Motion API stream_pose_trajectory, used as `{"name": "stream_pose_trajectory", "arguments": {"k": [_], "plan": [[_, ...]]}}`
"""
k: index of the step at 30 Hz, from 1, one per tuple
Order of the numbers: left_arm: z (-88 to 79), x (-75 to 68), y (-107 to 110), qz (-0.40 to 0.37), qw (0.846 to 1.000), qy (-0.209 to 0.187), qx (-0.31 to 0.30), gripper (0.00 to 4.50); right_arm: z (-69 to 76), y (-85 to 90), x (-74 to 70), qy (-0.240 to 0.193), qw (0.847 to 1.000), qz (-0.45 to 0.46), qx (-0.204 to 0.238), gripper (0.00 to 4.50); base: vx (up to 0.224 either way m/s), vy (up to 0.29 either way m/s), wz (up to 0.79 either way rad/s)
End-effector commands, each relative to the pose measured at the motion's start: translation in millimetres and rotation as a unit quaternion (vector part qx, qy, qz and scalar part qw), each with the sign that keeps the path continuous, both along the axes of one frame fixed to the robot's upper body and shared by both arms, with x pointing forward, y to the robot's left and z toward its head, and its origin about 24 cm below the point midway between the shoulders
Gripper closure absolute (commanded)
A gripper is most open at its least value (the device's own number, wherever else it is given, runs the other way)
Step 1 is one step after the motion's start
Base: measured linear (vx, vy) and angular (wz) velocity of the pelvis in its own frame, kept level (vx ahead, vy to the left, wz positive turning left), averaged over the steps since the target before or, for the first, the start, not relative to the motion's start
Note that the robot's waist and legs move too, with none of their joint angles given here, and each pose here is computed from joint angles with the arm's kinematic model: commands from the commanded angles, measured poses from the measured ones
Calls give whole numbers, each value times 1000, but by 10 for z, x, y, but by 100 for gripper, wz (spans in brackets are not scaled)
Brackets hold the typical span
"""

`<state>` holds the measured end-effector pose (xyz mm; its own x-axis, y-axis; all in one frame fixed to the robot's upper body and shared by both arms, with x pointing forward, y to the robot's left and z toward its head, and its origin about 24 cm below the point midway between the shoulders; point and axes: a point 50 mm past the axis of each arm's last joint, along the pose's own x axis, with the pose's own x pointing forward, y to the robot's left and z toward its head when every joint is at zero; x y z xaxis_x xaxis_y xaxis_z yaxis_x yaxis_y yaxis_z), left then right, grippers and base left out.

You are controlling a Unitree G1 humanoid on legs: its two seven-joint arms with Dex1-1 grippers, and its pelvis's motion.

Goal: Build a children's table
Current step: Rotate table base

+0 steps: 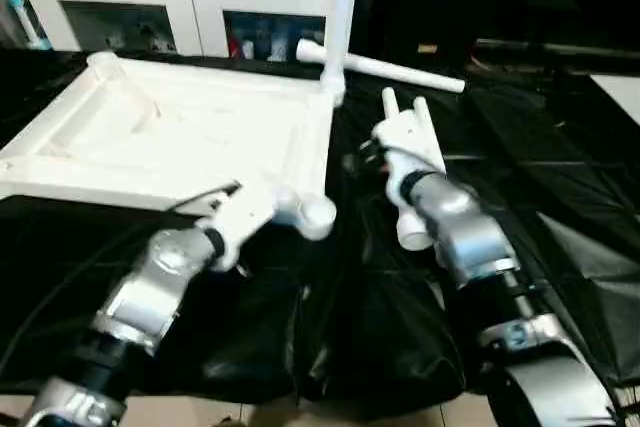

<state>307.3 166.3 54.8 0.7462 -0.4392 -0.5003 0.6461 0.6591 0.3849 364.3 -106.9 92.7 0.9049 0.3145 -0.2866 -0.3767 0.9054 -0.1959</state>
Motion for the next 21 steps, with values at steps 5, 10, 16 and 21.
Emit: {"name": "stream_pose_trajectory", "arguments": {"k": [5,10,16,21], "plan": [[325,-117,-204,-68,989,-36,-125,348,85,-178,135,47,996,-78,23,4,0,0,0],[405,-271,-265,-130,980,-5,-152,348,29,-264,223,94,988,-122,29,4,0,0,0],[471,-495,-328,-199,967,59,-150,348,-35,-340,270,153,974,-163,37,4,0,0,0],[527,-546,-345,-214,963,72,-146,348,-183,-317,227,211,963,-160,47,4,0,0,0]]}}
